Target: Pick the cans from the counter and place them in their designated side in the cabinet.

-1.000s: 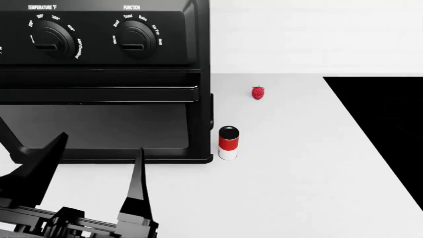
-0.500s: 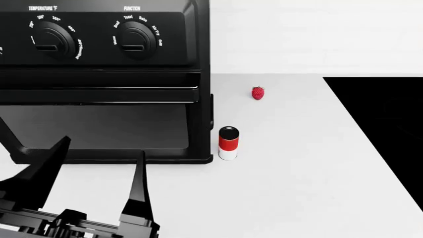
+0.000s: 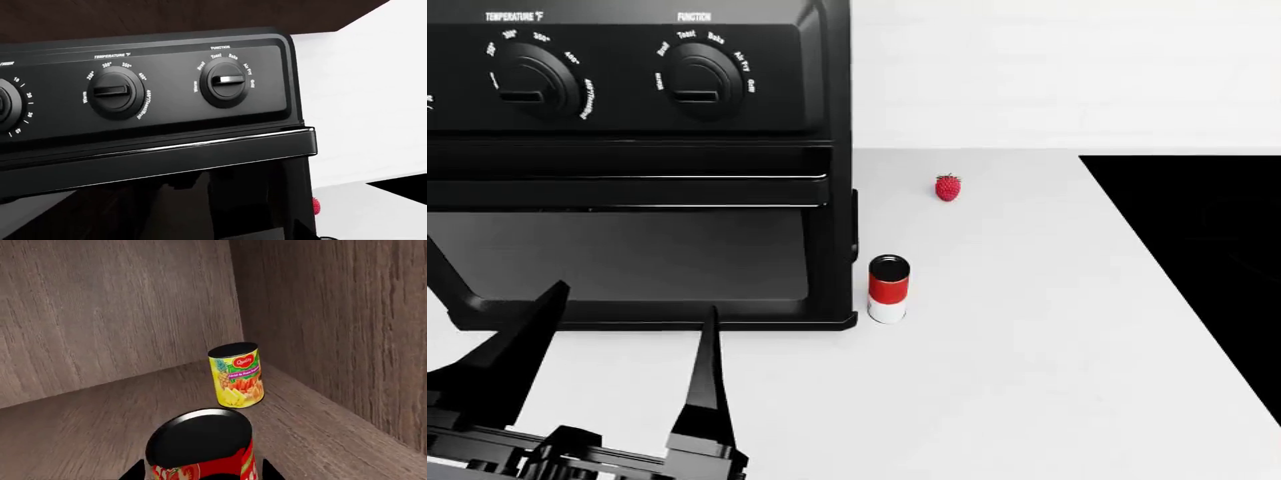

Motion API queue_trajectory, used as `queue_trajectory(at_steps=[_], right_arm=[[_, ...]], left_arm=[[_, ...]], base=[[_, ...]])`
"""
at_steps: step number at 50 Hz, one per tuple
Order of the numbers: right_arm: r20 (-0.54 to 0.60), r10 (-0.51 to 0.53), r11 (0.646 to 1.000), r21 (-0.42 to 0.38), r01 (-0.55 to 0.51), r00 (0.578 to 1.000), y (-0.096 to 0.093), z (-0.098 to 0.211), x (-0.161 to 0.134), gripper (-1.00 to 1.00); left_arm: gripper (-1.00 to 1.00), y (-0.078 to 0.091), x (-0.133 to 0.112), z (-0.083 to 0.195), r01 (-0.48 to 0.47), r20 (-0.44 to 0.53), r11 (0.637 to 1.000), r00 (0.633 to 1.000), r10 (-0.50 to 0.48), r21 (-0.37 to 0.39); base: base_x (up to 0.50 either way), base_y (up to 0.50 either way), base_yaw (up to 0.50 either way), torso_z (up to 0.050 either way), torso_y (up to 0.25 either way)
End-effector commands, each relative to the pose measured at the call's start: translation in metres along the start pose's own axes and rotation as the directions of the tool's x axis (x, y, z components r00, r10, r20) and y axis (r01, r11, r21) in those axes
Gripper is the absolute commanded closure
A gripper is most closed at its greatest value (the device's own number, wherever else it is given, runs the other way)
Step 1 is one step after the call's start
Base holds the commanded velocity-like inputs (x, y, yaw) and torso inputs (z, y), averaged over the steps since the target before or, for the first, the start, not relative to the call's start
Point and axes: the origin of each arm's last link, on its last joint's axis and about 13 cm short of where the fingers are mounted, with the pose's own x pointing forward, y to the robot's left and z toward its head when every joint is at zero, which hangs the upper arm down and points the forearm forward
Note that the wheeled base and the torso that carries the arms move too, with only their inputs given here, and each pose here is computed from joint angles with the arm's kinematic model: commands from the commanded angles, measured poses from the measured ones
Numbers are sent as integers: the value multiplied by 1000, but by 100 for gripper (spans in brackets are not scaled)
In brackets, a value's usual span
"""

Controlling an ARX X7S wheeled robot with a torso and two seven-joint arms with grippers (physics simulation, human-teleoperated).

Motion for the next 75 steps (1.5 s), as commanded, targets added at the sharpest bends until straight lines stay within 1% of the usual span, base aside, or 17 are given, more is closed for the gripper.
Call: queue_trajectory(at_steps=[1, 9, 12, 17, 22, 25, 30, 34, 39, 43, 50, 53, 56, 59, 63, 70, 75], right_arm=[[-273, -55, 992, -121, 22, 961, 0, -55, 35, -100], [-231, -42, 989, -149, 7, 972, 4, -47, 31, -100], [-208, -43, 984, -179, 5, 977, 7, -43, 27, -100], [-99, -71, 964, -263, 43, 992, 15, -27, 15, -100], [63, -96, 936, -335, 112, 993, 24, -15, -12, -100], [135, -117, 920, -359, 159, 984, 26, -16, -19, -100], [192, -122, 906, -380, 188, 974, 28, -19, -26, -100], [205, -112, 904, -386, 185, 972, 29, -23, -29, -100], [207, -72, 915, -375, 147, 976, 29, -27, -40, -100], [221, -31, 937, -334, 106, 975, 26, -25, -51, -100], [292, 36, 971, -238, 36, 956, 14, -23, -88, -100], [339, 54, 971, -235, 29, 939, 10, -23, -104, -100], [413, 53, 966, -252, 58, 909, 7, -24, -118, -100], [448, 73, 964, -260, 52, 891, 4, -28, -132, -100], [458, 124, 966, -259, -2, 880, -3, -37, -148, -100], [430, 234, 953, -279, -118, 872, -11, -62, -165, -100], [408, 260, 953, -255, -164, 875, -18, -75, -171, -100]], left_arm=[[-100, 1, -1, -2, -6, -4, 1000, 1000, 6, -4], [-100, 1, -2, -1, -10, 0, 1000, 1000, 10, -7], [-100, 1, -2, 0, -12, 2, 1000, 1000, 12, -8], [-100, 1, -3, 0, -12, 5, 1000, 1000, 12, -11], [-100, 2, -5, 1, -10, 11, 1000, 1000, 10, -14], [-100, 3, -6, 1, -10, 12, 1000, 1000, 10, -15], [-100, 4, -6, 1, -9, 14, 1000, 1000, 10, -16], [-100, 4, -6, 1, -8, 15, 1000, 1000, 9, -16], [-100, 4, -6, 1, -8, 18, 1000, 1000, 9, -13], [-100, 4, -5, 1, -5, 18, 1000, 1000, 5, -9], [-100, 3, -5, 1, 1, 23, 1000, 1000, 0, -5], [-100, 4, -6, 1, 2, 27, 1000, 1000, -2, -4], [-100, 5, -7, 1, 4, 31, 1000, 1000, -4, -3], [-100, 5, -8, 1, 6, 33, 1000, 999, -6, -3], [-100, 6, -9, 1, 6, 35, 1000, 999, -5, -4], [-100, 6, -10, 0, 6, 34, 1000, 999, -6, -8], [-100, 5, -9, 0, 9, 33, 1000, 999, -9, -8]], base=[[0, 0, 0, 0, 0], [0, 0, 0, 0, 0], [0, 0, 0, 0, 0], [2, 0, 0, 0, 0], [2, 0, 1, 0, 0], [0, 0, 0, 0, 0], [0, 0, 0, 0, 0], [0, 0, 0, 0, 0], [0, 0, 0, 0, 0], [0, 0, 0, 0, 0], [0, 0, 0, 0, 0], [0, 0, 0, 0, 0], [0, 0, 0, 0, 0], [0, 0, 0, 0, 0], [0, 0, 0, 0, 0], [0, 0, 0, 0, 0], [0, 0, 0, 0, 0]])
